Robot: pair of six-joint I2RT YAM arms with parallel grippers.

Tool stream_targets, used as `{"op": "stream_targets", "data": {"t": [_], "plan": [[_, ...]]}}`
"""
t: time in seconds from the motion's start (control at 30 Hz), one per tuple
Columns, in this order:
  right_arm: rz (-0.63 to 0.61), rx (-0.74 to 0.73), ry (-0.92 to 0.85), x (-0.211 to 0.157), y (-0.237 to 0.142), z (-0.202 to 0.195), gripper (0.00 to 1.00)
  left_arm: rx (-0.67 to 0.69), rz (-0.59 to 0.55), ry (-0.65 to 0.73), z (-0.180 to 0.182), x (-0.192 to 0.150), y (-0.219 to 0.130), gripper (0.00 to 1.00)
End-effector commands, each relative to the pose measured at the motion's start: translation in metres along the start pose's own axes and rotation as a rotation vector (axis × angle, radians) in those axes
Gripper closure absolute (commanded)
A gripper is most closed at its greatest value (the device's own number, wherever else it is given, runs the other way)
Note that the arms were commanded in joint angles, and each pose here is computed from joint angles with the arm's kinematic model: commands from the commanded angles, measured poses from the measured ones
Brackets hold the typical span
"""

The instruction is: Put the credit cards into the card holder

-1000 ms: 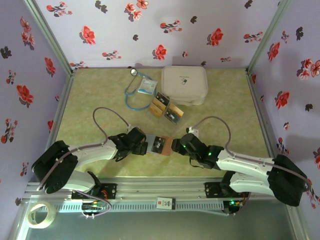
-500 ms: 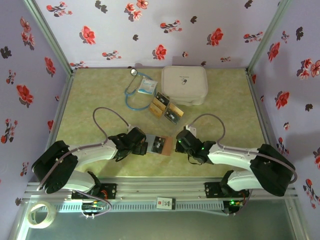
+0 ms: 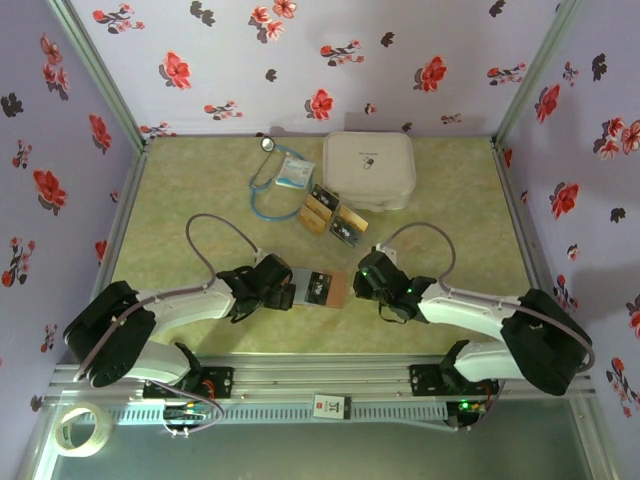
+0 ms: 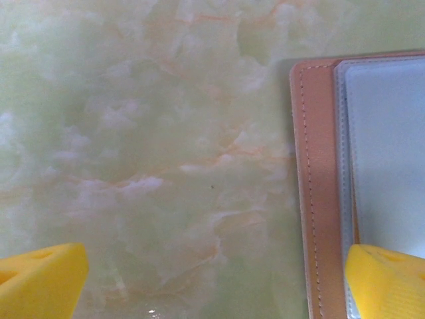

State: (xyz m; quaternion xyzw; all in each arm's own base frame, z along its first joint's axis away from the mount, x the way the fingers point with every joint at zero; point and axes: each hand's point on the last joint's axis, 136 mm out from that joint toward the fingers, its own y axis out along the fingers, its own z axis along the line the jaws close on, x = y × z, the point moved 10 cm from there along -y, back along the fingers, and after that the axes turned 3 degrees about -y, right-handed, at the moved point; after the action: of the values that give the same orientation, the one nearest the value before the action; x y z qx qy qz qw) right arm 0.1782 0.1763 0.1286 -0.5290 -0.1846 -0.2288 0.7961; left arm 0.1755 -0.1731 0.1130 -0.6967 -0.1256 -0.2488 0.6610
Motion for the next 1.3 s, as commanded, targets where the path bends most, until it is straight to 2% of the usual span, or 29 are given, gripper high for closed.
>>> {"op": "stream_targets", "data": {"t": [0.0,0.13,0.27,0.47,0.67,0.97,1.27], "plan": [[-0.063,0.036,0.010,0.014,-0.022,0.005,0.74,0.018,-0.021,0.004,0.001,0.009,-0.005,0.00],[-0.096,0.077,0.004,0.024,-0.041,0.011,0.75,0.011,-0.031,0.002,0.000,0.011,-0.009,0.00],[-0.069,0.145,-0.027,0.035,-0.047,0.028,0.78,0.007,-0.044,-0.002,0.001,0.017,-0.014,0.00],[0.006,0.192,-0.065,0.040,-0.024,0.057,0.91,0.011,-0.062,-0.017,0.003,0.028,-0.013,0.00],[0.075,0.169,-0.104,0.027,0.005,0.077,1.00,0.013,-0.060,0.000,0.001,0.031,-0.008,0.00],[0.104,0.050,-0.132,0.007,0.026,0.070,1.00,0.002,-0.048,0.019,0.000,0.026,-0.002,0.00],[0.119,0.009,-0.140,0.001,0.037,0.063,1.00,-0.008,-0.033,0.017,-0.003,0.024,0.005,0.00]]}}
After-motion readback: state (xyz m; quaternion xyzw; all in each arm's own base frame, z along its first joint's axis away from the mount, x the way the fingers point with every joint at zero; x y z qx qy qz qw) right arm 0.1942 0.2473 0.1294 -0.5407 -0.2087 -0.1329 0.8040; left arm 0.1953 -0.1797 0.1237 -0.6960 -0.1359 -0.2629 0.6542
